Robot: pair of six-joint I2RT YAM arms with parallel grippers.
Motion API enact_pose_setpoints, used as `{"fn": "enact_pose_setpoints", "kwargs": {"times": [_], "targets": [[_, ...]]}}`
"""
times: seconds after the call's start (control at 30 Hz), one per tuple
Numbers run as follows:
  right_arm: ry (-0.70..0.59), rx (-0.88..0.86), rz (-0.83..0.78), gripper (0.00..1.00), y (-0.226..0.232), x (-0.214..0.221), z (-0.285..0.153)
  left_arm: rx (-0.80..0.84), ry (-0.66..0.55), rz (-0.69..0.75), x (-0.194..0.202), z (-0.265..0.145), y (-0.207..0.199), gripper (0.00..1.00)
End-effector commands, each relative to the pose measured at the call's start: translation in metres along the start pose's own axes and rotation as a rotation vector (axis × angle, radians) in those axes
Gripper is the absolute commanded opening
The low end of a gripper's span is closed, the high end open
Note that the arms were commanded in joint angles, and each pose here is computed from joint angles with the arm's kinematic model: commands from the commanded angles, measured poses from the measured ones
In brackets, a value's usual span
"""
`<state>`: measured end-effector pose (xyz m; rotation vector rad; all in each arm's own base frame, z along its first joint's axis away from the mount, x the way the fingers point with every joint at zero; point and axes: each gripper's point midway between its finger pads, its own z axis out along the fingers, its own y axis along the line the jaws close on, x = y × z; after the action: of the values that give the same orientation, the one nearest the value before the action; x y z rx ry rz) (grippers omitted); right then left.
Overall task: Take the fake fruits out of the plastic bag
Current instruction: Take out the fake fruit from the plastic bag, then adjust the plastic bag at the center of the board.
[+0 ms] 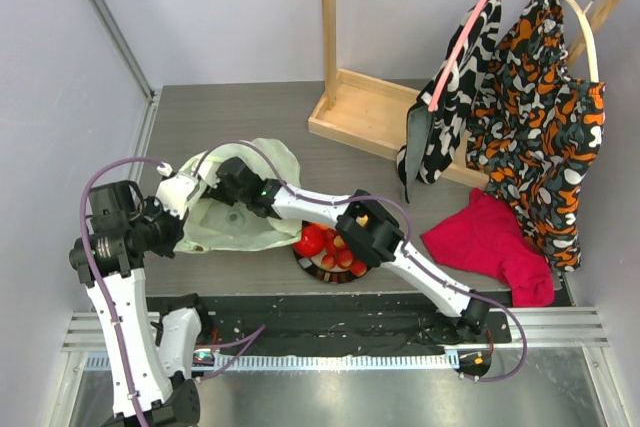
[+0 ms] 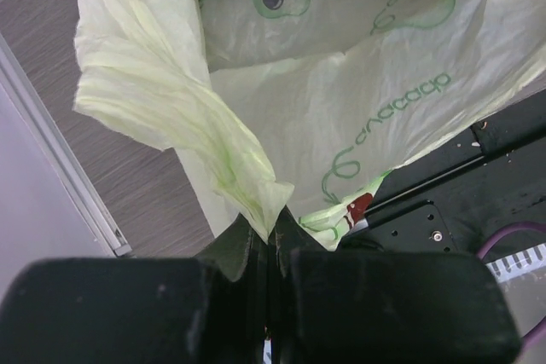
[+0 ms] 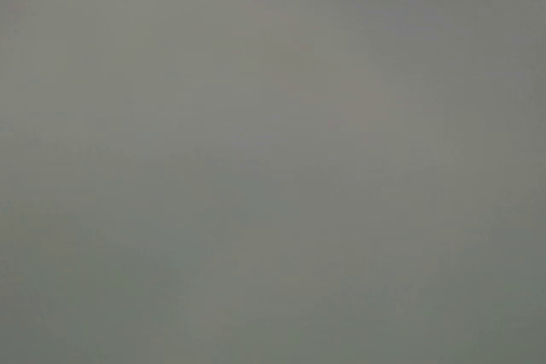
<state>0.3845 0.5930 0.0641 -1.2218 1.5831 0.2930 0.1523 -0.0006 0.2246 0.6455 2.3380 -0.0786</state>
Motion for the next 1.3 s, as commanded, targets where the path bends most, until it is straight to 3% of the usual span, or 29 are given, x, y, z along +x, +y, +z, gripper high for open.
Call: {"fn": "enact_pose_setpoints", "kwargs": {"times": [0.0, 0.07, 0.1, 0.17, 0.2, 0.27, 0.33, 0.37, 0.53, 0.73, 0.93, 1.07, 1.27], "targets": [[-0.078, 0.064, -0.056, 0.51, -0.028, -0.034, -0.003, 0.129, 0.13, -0.133, 0.033, -0.011, -0.041, 0.0], [-0.091, 0.03, -0.035, 0.36, -0.03, -0.044, -0.013, 0.097, 0.118, -0.142, 0.031, -0.007, -0.035, 0.0], [-0.072, 0.0, -0.031, 0.33, -0.026, -0.041, -0.018, 0.056, 0.092, -0.157, 0.026, -0.006, -0.028, 0.0], [-0.118, -0.061, 0.011, 0.27, -0.031, -0.073, -0.047, 0.033, 0.073, -0.176, 0.023, -0.003, -0.024, 0.0], [-0.106, -0.129, 0.02, 0.26, -0.018, -0.065, -0.057, 0.012, 0.05, -0.193, 0.018, 0.0, -0.019, 0.0], [-0.166, -0.176, 0.044, 0.25, -0.025, -0.101, -0.098, 0.007, 0.051, -0.218, 0.018, 0.006, -0.016, 0.0], [-0.14, -0.318, 0.059, 0.24, -0.001, -0.092, -0.122, -0.029, 0.049, -0.246, 0.016, 0.013, -0.005, 0.0], [-0.172, -0.342, 0.075, 0.23, -0.005, -0.112, -0.146, -0.035, 0.055, -0.251, 0.017, 0.017, -0.002, 0.0], [-0.136, -0.494, 0.158, 0.17, 0.013, -0.114, -0.198, -0.112, 0.013, -0.251, 0.003, 0.025, 0.023, 0.0], [-0.223, -0.509, 0.215, 0.12, 0.0, -0.155, -0.236, -0.107, -0.026, -0.273, -0.02, 0.035, 0.042, 0.0], [-0.396, -0.516, 0.21, 0.06, -0.028, -0.23, -0.286, -0.054, -0.111, -0.341, -0.057, 0.043, 0.052, 0.0], [-0.539, -0.458, 0.216, 0.02, -0.066, -0.287, -0.32, -0.013, -0.138, -0.414, -0.083, 0.056, 0.067, 0.0], [-0.681, -0.32, 0.277, 0.01, -0.143, -0.333, -0.352, -0.032, -0.147, -0.481, -0.104, 0.063, 0.089, 0.0]]}}
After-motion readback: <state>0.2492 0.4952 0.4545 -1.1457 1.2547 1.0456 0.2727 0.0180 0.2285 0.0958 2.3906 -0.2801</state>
